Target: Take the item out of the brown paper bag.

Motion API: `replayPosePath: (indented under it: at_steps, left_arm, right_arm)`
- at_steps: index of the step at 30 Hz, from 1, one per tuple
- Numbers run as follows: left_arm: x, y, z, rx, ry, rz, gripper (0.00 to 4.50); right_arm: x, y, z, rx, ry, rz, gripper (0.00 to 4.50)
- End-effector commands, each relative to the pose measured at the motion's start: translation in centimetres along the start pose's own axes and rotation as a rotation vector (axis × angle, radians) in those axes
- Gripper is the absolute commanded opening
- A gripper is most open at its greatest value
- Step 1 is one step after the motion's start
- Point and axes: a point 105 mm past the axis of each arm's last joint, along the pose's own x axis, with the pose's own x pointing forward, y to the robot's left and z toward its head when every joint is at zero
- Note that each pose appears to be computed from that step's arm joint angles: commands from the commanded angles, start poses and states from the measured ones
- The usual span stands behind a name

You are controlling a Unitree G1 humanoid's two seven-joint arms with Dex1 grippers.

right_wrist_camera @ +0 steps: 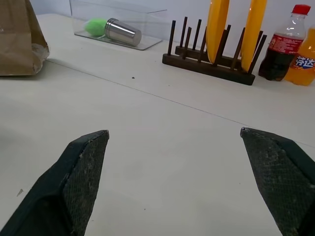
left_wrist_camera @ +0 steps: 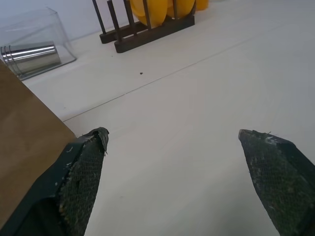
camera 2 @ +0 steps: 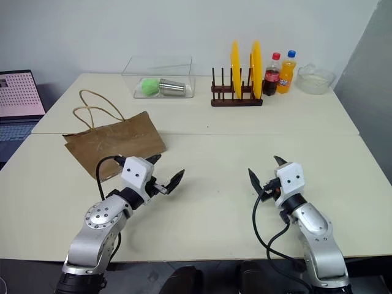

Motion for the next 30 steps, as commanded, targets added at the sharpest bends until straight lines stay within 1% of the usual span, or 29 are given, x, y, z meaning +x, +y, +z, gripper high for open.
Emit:
replayPosePath:
  at_steps: [1, 6, 16, 21, 25, 28, 30]
  left_arm:
    - [0.0, -0.3, 1.8, 0.006, -0.07, -0.017, 4.49]
    - [-0.1, -0.5, 1.2, 0.031, -0.043, -0.025, 4.49]
    - [-0.3, -0.3, 0.9, 0.03, -0.04, -0.001, 4.49]
    - [-0.7, 0.4, 0.6, -0.001, -0.028, 0.053, 4.49]
    - [-1.1, 0.2, 0.4, 0.005, -0.018, 0.074, 4.49]
    - [-1.7, 0.2, 0.5, 0.004, -0.031, 0.108, 4.49]
    - [-2.4, 0.9, 1.0, -0.001, -0.062, 0.161, 4.49]
  right_arm:
    - [-0.1, 0.0, 1.9, -0.011, -0.071, 0.001, 4.5]
    - [-0.1, 0.0, 1.8, -0.014, -0.071, -0.003, 4.5]
    - [0.0, 0.0, 1.6, -0.045, -0.061, 0.007, 4.5]
    - [0.3, 0.5, 1.6, -0.025, -0.061, 0.046, 4.5]
    - [0.5, 0.8, 1.9, -0.068, -0.081, 0.067, 4.5]
    - [0.8, 1.1, 2.2, -0.074, -0.097, 0.094, 4.5]
    - [1.0, 1.5, 2.8, -0.08, -0.119, 0.13, 4.5]
